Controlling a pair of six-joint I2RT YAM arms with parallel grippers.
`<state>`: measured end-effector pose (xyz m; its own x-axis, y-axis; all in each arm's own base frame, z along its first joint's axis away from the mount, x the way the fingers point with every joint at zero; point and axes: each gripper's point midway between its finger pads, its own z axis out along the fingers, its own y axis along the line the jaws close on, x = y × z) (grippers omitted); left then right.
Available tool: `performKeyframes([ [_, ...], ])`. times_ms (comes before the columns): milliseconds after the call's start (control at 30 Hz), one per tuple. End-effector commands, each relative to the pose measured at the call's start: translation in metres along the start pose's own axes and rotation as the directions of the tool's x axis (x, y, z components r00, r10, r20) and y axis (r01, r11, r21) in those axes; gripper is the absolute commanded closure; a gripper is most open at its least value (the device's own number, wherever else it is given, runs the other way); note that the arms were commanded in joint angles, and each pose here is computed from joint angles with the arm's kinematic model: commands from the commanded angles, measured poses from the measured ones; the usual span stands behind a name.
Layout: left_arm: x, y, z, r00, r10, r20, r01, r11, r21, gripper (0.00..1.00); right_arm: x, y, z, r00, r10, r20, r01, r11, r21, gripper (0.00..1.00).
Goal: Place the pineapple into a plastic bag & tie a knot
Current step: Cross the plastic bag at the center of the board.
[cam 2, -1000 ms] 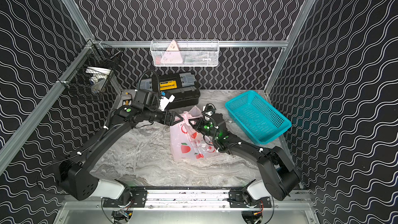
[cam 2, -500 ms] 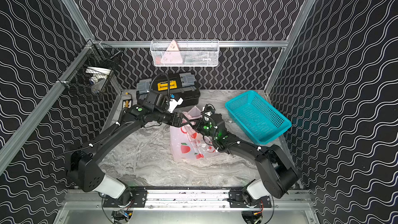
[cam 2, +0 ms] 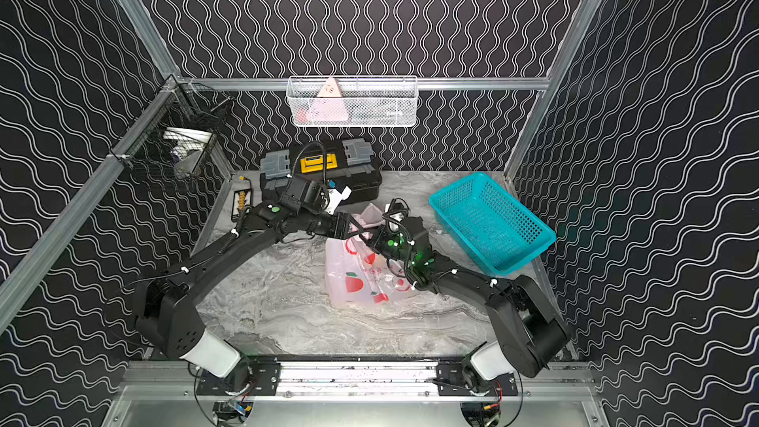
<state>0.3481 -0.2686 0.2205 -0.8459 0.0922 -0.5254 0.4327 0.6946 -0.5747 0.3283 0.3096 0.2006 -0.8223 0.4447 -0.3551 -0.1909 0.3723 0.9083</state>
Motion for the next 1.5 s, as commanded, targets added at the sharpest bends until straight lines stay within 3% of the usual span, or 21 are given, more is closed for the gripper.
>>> performKeyframes([
  [0,-0.003,-0.002,0.005,1.000,0.002,0.011,-0.002,1.000,0.006,0.57,-0.002,0.008,-0.001,1.000,-0.005,0.013,0.005,0.999,-0.031,1.00],
  [167,-0.008,-0.003,0.004,0.999,-0.001,0.036,0.000,1.000,0.007,0.76,0.000,0.008,-0.004,1.000,-0.020,0.005,0.020,0.999,-0.026,1.00],
  [233,-0.009,-0.004,0.004,0.999,0.007,0.044,-0.007,1.000,0.013,0.93,0.002,0.009,-0.007,0.999,-0.039,-0.006,0.039,0.999,-0.015,1.00],
  [267,-0.010,-0.004,0.004,0.999,0.013,0.047,-0.014,1.000,0.014,1.00,0.002,0.009,-0.010,0.999,-0.053,-0.012,0.053,0.999,-0.006,0.94],
  [333,-0.011,-0.006,0.003,0.998,0.039,0.051,-0.041,0.999,0.026,1.00,0.002,0.009,-0.020,0.994,-0.101,-0.037,0.103,0.994,0.030,0.71],
  [433,-0.012,-0.015,0.000,0.992,0.114,0.054,-0.118,0.990,0.078,1.00,-0.010,0.016,-0.046,0.979,-0.192,-0.066,0.197,0.977,0.081,0.47],
  [533,-0.013,-0.024,-0.006,0.982,0.185,0.048,-0.190,0.973,0.133,1.00,-0.036,0.027,-0.078,0.960,-0.276,-0.045,0.280,0.951,0.129,0.31],
  [633,-0.015,-0.039,-0.015,0.964,0.257,0.075,-0.267,0.941,0.207,1.00,-0.062,0.036,-0.099,0.945,-0.326,-0.011,0.323,0.933,0.158,0.21],
  [767,-0.016,-0.061,-0.037,0.934,0.334,0.127,-0.356,0.895,0.269,1.00,-0.061,0.057,-0.095,0.918,-0.383,-0.101,0.391,0.918,0.068,0.17],
  [900,-0.016,-0.063,-0.056,0.919,0.378,0.115,-0.395,0.880,0.263,1.00,-0.048,0.078,-0.079,0.891,-0.400,-0.217,0.394,0.916,-0.069,0.17],
  [1033,-0.023,-0.061,-0.076,0.916,0.369,0.155,-0.399,0.875,0.273,1.00,-0.041,0.090,-0.070,0.868,-0.441,-0.228,0.422,0.897,-0.128,0.18],
  [1200,-0.016,-0.060,-0.066,0.932,0.339,0.126,-0.362,0.866,0.344,1.00,-0.029,0.092,-0.057,0.837,-0.462,-0.294,0.425,0.887,-0.183,0.18],
  [1467,-0.006,-0.046,-0.050,0.954,0.289,0.076,-0.297,0.889,0.349,1.00,-0.013,0.069,-0.029,0.795,-0.486,-0.364,0.449,0.874,-0.187,0.14],
])
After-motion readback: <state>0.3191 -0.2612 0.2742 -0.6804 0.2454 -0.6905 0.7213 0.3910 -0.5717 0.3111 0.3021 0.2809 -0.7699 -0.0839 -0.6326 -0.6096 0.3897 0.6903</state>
